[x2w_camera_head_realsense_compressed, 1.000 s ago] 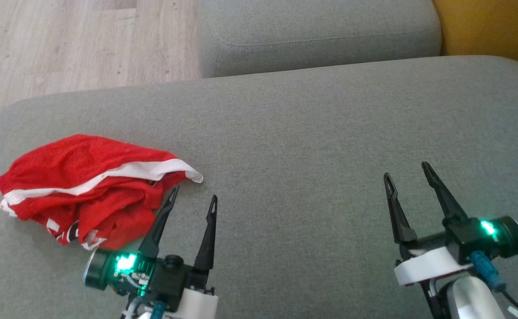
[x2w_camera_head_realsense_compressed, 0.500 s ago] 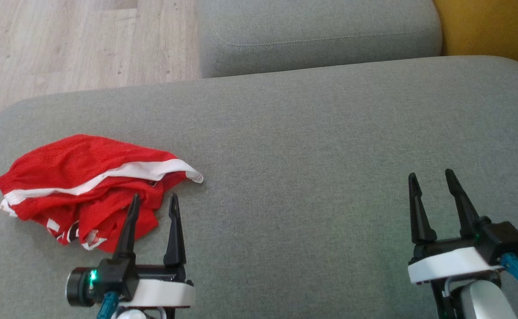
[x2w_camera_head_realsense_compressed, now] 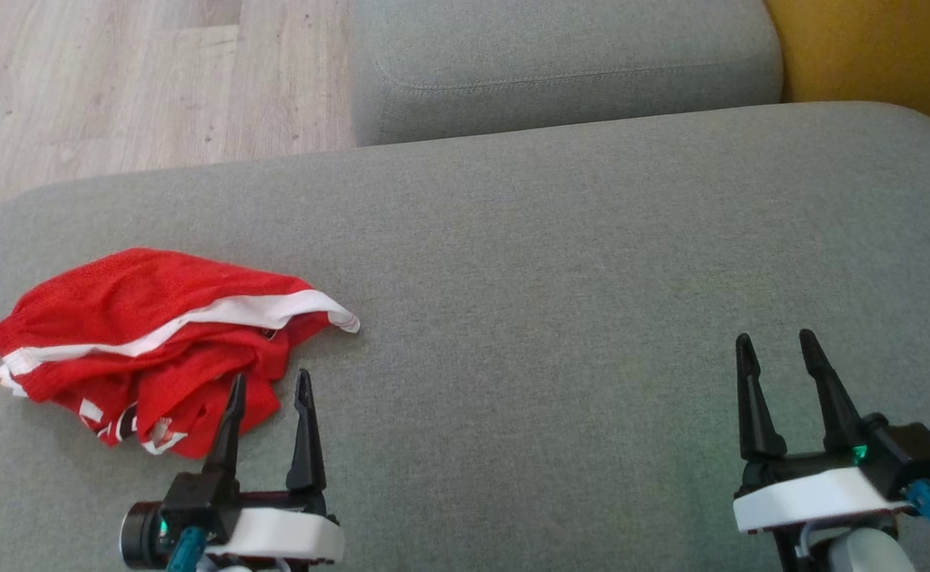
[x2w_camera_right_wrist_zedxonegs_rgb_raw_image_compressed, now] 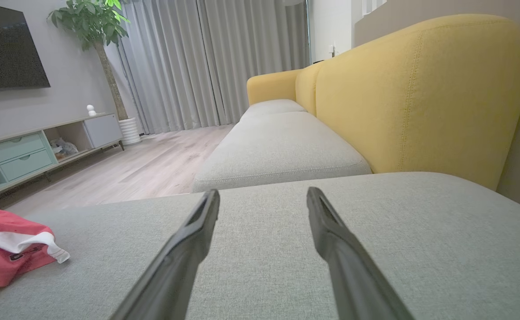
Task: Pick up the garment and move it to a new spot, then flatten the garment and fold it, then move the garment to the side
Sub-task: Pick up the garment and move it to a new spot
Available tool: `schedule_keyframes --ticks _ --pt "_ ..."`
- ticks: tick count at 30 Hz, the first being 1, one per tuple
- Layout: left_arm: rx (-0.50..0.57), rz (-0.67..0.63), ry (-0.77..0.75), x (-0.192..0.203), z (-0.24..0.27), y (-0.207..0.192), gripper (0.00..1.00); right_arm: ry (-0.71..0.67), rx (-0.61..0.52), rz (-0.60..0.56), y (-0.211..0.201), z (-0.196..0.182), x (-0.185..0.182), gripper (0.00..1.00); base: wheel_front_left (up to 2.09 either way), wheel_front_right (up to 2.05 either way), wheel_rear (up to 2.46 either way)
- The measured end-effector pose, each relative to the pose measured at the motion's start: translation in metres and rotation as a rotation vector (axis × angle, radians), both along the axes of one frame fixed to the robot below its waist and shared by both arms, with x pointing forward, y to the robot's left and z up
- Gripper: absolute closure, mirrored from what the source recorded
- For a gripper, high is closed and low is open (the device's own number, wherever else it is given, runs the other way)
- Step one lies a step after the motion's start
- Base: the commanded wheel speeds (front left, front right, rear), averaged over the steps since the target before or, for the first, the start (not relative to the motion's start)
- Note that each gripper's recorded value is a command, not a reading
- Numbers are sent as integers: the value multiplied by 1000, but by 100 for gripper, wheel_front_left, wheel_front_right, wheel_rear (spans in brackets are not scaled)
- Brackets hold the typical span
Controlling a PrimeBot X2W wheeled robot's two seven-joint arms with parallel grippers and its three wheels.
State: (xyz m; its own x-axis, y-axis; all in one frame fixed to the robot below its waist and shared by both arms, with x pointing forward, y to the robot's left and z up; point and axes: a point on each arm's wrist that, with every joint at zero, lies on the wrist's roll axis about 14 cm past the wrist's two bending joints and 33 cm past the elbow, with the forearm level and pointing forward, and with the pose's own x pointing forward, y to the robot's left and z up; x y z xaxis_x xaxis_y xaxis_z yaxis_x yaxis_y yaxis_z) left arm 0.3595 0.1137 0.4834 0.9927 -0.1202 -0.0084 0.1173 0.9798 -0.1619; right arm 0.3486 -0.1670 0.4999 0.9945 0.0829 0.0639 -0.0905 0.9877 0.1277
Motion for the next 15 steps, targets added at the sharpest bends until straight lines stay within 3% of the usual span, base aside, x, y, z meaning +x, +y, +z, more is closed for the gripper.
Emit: schedule_keyframes --ticks 15 --pt "-2 68 -12 -4 3 21 0 -29 6 69 23 9 5 0 0 0 0"
